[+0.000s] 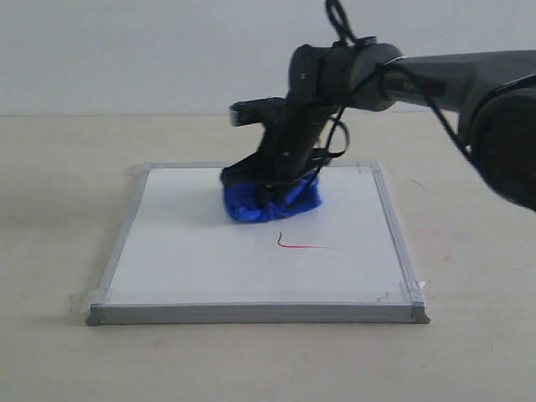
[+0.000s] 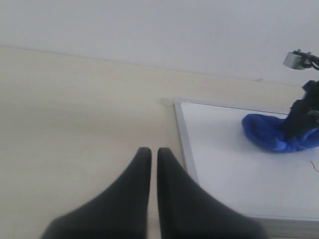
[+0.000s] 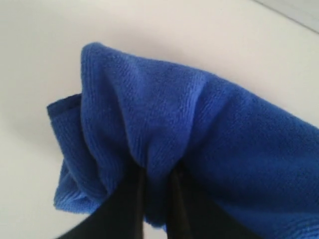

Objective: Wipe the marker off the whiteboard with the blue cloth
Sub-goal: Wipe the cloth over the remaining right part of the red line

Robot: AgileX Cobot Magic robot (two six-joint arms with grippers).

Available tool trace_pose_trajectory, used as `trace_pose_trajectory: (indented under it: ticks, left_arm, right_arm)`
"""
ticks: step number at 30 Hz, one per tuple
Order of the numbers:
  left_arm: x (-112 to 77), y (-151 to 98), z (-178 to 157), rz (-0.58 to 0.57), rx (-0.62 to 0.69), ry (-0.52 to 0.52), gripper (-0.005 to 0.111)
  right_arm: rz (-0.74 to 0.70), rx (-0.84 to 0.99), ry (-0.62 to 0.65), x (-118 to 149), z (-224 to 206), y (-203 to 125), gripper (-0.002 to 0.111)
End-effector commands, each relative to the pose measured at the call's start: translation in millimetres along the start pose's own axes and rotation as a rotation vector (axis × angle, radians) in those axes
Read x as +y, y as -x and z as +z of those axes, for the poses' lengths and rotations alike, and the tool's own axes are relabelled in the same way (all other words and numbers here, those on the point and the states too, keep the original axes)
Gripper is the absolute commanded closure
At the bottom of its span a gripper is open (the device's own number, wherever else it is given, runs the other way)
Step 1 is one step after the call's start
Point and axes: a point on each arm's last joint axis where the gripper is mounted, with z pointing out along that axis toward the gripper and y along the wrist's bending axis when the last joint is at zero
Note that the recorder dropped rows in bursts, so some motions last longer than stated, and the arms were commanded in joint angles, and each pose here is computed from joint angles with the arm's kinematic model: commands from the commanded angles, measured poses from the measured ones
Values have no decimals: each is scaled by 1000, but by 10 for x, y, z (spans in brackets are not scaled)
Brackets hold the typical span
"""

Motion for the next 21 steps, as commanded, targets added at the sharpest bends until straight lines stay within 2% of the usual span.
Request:
trace_pose_trajectory:
  ticks: [1,3,5,8,10,11,13,14,16,18,21]
  left_arm:
    - [0,25,-5,7,-21,3,102]
    - [0,25,-5,7,-21,3,102]
    - [0,25,-5,7,-21,3,102]
    - [0,25,-5,7,-21,3,102]
    - [0,25,-5,7,-21,3,102]
    - [0,25,-5,7,-21,3,102]
    - [0,25,-5,7,-21,3,102]
    - [0,25,-5,7,-21,3,102]
    - [0,25,-5,7,-21,3,102]
    - [0,25,-5,7,-21,3,102]
    - [0,25,-5,7,-21,3,102]
  right_arm:
    - [-214,-16,72,667,173,-62,108]
    - [-276,-1,27,756,196,-92,108]
    - [-264,7,-53,695,197,-91,108]
    - [-181,28,-241,357,145,-71,108]
    - [-127,56,-311,109,95,-77,108]
    - [-46,89,-330,-151,42,-99,108]
    - [41,162,-323,-441,-26,-172,108]
    - [39,199,-302,-481,-38,-206,108]
    - [-17,298,-215,-449,15,-340,108]
    - [-32,364,-149,-217,209,-530,108]
    - [-127,466,-91,371,421,-821,108]
